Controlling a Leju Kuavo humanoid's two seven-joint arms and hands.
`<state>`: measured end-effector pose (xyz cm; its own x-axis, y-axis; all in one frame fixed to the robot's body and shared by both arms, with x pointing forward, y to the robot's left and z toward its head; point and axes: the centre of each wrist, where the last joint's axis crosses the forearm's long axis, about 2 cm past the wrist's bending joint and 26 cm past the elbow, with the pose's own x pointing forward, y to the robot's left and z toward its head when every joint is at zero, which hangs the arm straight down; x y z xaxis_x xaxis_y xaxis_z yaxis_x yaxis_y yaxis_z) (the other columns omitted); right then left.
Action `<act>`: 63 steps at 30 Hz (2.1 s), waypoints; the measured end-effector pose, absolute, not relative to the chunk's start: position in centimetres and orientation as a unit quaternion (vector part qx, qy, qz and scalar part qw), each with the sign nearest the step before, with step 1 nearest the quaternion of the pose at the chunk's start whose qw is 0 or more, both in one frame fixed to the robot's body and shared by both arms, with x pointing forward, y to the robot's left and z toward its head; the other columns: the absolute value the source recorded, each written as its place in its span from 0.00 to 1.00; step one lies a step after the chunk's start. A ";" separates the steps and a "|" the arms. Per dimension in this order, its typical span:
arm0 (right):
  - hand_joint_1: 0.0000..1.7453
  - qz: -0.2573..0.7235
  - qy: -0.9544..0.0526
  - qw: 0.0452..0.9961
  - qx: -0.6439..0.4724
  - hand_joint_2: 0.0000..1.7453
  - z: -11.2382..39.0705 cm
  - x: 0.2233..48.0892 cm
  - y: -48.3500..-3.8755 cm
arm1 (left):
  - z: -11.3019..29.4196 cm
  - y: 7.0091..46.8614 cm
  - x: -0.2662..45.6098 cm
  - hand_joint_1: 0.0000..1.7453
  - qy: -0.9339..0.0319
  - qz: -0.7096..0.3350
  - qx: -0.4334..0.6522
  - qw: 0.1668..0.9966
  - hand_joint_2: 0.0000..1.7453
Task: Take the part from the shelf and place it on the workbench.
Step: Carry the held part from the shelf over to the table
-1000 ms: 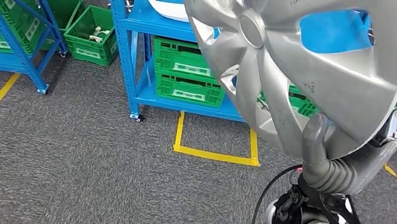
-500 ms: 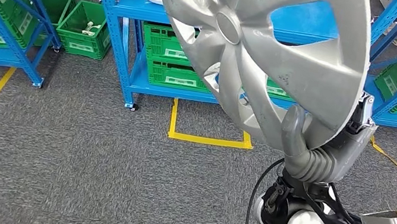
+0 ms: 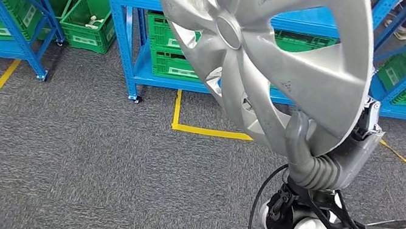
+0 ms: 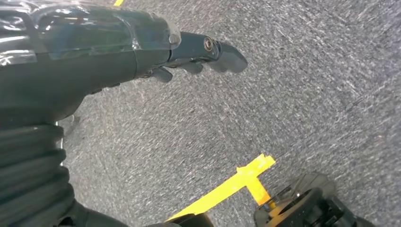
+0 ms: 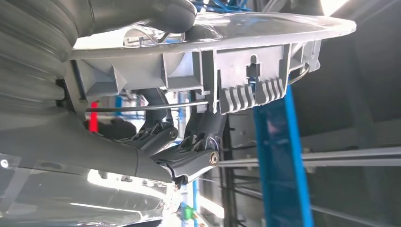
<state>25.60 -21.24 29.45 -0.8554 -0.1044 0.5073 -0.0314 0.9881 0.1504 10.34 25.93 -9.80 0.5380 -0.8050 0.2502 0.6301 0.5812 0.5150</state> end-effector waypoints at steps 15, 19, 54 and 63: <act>1.00 -0.053 -0.949 0.310 0.021 1.00 27.6 25.1 -20.3 | -9.9 25.8 10.0 0.00 -0.221 -0.417 0.189 0.861 1.00; 1.00 -0.042 -0.949 0.313 0.010 1.00 27.2 24.8 -20.2 | -9.9 25.7 9.7 0.00 -0.220 -0.417 0.189 0.861 1.00; 1.00 -0.029 -0.943 0.330 0.029 1.00 27.2 24.8 -19.2 | -9.9 25.8 10.2 0.00 -0.222 -0.455 0.182 0.843 1.00; 1.00 -0.009 -0.943 0.330 0.052 1.00 27.1 25.0 -18.6 | -10.0 25.9 9.7 0.00 -0.220 -0.458 0.181 0.842 1.00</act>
